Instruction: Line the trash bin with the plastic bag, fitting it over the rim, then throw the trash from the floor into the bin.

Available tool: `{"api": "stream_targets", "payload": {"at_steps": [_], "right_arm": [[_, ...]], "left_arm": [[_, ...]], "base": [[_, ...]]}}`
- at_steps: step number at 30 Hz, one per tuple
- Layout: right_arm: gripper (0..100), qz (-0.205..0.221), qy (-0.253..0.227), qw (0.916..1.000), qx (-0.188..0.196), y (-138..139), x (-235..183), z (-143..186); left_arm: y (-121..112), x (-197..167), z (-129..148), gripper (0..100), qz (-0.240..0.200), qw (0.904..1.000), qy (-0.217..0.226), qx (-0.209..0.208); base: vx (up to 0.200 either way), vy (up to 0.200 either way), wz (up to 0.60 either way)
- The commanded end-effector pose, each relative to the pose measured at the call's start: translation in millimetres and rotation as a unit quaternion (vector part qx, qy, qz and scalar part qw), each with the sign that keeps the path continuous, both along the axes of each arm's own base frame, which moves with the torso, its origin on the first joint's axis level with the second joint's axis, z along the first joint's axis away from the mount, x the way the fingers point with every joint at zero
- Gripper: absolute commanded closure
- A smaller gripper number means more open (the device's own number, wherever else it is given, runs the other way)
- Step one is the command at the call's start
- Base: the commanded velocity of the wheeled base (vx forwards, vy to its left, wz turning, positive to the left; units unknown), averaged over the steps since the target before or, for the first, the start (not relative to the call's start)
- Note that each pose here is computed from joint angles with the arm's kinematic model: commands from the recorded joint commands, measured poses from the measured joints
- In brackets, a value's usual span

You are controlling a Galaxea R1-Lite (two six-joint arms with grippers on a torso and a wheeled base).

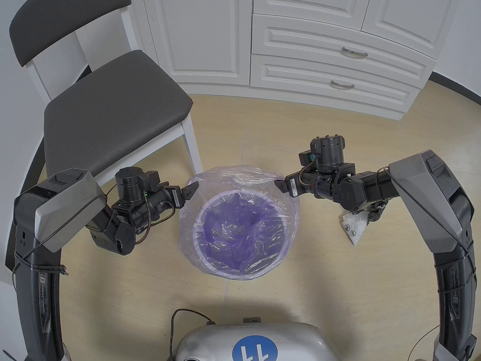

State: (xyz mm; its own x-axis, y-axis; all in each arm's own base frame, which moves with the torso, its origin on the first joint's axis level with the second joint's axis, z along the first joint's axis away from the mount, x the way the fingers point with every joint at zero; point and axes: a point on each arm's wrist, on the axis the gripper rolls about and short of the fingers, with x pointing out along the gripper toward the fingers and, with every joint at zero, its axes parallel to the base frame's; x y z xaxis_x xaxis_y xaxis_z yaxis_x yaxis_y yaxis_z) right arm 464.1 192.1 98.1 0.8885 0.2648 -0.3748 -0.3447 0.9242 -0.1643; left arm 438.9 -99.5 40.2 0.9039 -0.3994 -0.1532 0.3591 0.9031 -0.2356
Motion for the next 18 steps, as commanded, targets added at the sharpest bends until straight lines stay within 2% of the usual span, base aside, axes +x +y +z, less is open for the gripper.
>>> {"api": "stream_targets", "payload": {"at_steps": [1, 10, 18], "right_arm": [[0, -0.008, 0.007, 0.9999, 0.008, 3, 12, -23], [0, -0.024, 0.019, 0.9991, 0.029, -2, 20, -35], [0, -0.032, 0.032, 0.9987, 0.025, -8, 23, -48]], "left_arm": [[2, 2, -10, 0, -0.001, 0.9999, 0.01, 0.005], [7, 16, -34, 0, 0.009, 0.9993, 0.035, 0.009], [6, 21, -62, 0, 0.009, 0.9981, 0.06, 0.015]], "base": [[0.0, 0.0, 0.0], [0.0, 0.0, 0.0], [0.0, 0.0, 0.0]]}}
